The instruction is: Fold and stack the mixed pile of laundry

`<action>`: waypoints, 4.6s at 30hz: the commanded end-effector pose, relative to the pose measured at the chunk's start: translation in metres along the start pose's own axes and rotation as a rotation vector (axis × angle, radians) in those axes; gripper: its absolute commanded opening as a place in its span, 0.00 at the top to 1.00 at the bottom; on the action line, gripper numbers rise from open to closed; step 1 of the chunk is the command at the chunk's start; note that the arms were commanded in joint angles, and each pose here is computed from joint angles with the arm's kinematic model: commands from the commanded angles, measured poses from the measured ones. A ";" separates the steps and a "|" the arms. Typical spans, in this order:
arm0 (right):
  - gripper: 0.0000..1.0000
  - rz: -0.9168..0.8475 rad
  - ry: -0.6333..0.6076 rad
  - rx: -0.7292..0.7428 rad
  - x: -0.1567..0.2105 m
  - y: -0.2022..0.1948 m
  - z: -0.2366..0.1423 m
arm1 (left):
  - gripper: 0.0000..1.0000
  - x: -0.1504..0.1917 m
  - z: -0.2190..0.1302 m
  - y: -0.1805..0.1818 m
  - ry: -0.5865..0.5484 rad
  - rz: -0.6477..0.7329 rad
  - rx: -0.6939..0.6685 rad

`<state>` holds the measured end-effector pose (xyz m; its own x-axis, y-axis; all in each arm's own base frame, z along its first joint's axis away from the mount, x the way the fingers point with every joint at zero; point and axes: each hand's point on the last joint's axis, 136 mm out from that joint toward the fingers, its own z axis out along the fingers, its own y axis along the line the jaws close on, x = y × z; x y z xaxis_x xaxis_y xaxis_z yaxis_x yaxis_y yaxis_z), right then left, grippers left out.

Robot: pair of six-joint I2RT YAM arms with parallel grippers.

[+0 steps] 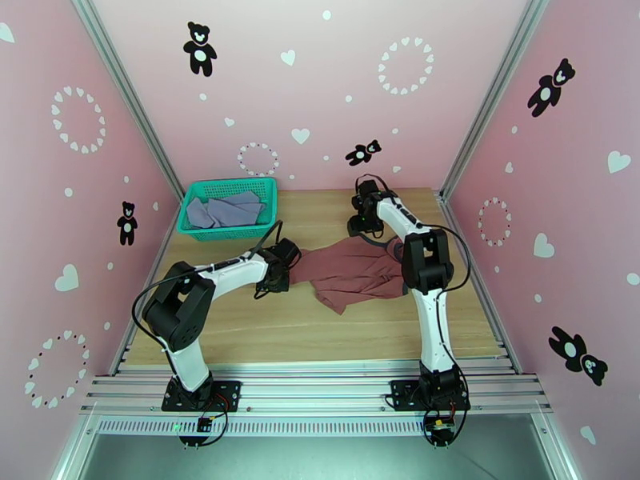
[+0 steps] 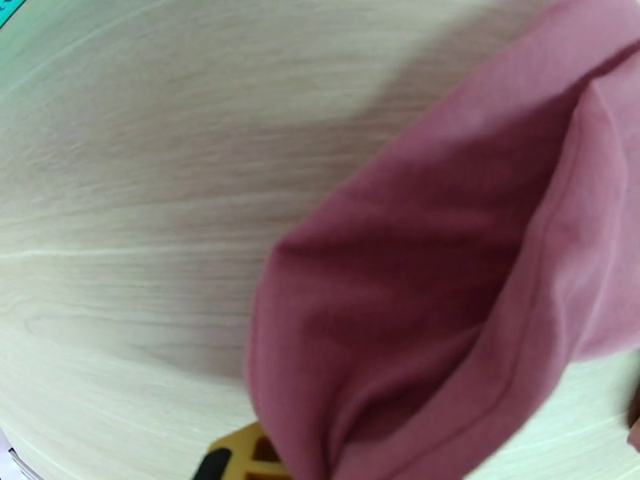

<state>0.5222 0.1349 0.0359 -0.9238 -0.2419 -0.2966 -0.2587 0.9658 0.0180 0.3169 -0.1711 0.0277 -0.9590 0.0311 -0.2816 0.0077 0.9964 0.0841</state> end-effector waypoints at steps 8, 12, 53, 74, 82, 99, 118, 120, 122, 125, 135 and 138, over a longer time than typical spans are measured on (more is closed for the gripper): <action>1.00 0.035 0.071 -0.058 0.009 0.011 0.026 | 1.00 -0.017 -0.020 0.006 -0.063 0.004 -0.021; 1.00 0.022 -0.003 -0.030 -0.007 0.007 -0.015 | 1.00 -0.046 -0.061 0.015 -0.172 -0.005 -0.052; 1.00 0.062 -0.904 0.429 0.113 -0.049 -0.509 | 1.00 -0.090 -0.402 0.081 -0.694 0.003 0.179; 1.00 0.103 -0.273 0.569 -0.056 -0.153 -0.091 | 1.00 -0.267 -0.029 -0.015 -0.294 0.012 -0.020; 0.75 0.173 -0.211 0.540 -0.052 -0.157 -0.040 | 0.27 -0.267 0.027 -0.022 -0.253 0.008 0.029; 0.23 0.242 -0.270 0.402 0.003 -0.112 -0.161 | 0.04 -0.277 -0.119 -0.077 -0.443 0.101 0.310; 0.19 0.083 -0.089 0.119 0.201 0.063 -0.142 | 0.36 0.045 -0.066 0.023 0.088 -0.443 0.246; 0.19 0.065 -0.085 0.118 0.201 0.070 -0.139 | 0.35 0.051 -0.061 0.023 0.082 -0.509 0.272; 0.20 0.046 -0.083 0.118 0.200 0.075 -0.138 | 0.34 0.058 -0.056 0.024 0.089 -0.553 0.279; 0.21 0.029 -0.084 0.120 0.199 0.079 -0.139 | 0.34 0.064 -0.049 0.022 0.124 -0.557 0.269; 0.21 0.015 -0.091 0.127 0.198 0.078 -0.140 | 0.36 0.101 -0.013 0.018 0.260 -0.549 0.193; 0.21 0.011 -0.090 0.132 0.198 0.078 -0.139 | 0.35 0.106 -0.016 0.025 0.257 -0.544 0.164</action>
<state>0.2757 0.1485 0.1081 -0.9020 -0.2228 -0.3697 -0.2052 0.9749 -0.0869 0.2232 -0.1470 0.0173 -0.8784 -0.4773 -0.0248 -0.4652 0.8657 -0.1847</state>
